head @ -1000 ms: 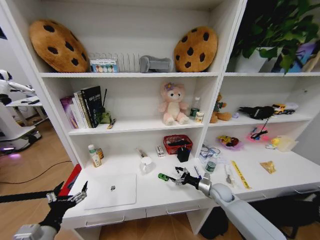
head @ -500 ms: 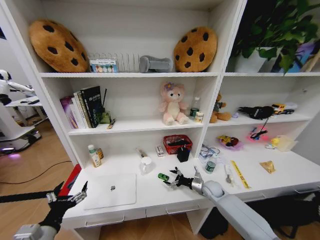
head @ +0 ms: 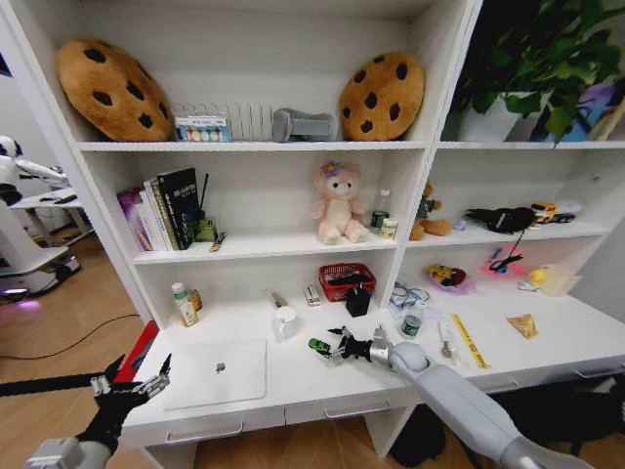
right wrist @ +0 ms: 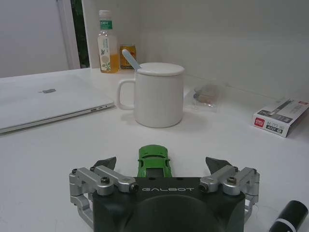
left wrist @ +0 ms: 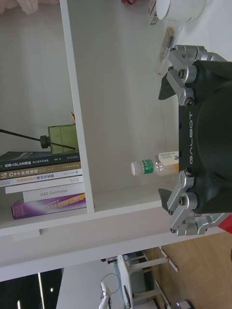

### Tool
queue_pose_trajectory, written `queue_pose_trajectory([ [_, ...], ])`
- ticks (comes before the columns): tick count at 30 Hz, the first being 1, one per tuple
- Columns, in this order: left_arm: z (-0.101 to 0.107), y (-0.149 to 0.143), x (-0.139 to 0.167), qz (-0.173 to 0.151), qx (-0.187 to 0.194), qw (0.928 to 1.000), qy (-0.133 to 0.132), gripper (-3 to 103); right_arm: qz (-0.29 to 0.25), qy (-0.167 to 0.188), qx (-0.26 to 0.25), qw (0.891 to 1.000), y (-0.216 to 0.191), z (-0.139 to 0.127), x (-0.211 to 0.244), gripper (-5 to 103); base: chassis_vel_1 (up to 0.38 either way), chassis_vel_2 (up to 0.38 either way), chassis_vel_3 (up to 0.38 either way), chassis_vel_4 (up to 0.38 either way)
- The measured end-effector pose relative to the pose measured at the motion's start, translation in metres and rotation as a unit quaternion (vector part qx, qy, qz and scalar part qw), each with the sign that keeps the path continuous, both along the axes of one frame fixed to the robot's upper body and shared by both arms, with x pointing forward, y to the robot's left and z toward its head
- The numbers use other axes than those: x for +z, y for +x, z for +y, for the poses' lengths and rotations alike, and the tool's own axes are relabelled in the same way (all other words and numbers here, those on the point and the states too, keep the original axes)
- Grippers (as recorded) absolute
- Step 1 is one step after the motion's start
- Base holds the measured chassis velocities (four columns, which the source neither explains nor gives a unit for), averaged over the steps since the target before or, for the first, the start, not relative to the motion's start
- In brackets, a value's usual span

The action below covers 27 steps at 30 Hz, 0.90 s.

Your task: Organize the objects on the table.

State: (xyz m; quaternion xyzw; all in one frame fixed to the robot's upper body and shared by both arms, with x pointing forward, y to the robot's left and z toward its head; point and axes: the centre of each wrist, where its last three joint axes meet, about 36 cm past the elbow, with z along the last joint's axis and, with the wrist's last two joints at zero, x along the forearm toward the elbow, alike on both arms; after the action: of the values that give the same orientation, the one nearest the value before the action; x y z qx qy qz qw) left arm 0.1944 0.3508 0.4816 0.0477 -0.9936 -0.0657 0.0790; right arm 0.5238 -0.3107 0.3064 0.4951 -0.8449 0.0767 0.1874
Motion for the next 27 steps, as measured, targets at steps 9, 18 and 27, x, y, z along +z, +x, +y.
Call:
queue_pose_trajectory([
  [9,0.0,0.0,0.0,0.0,0.0,1.0,0.0,100,0.005,-0.012,0.008,1.0,0.005,0.0,-0.008,100,0.0,0.0,0.0,0.0],
  [18,0.0,0.0,0.0,0.0,0.0,1.0,0.0,100,0.004,-0.008,0.011,1.0,0.004,0.005,-0.013,79,0.0,0.0,0.0,0.0],
  [27,0.0,0.0,0.0,0.0,0.0,1.0,0.0,100,0.006,-0.008,0.013,1.0,0.007,0.004,-0.014,46,0.0,0.0,0.0,0.0],
])
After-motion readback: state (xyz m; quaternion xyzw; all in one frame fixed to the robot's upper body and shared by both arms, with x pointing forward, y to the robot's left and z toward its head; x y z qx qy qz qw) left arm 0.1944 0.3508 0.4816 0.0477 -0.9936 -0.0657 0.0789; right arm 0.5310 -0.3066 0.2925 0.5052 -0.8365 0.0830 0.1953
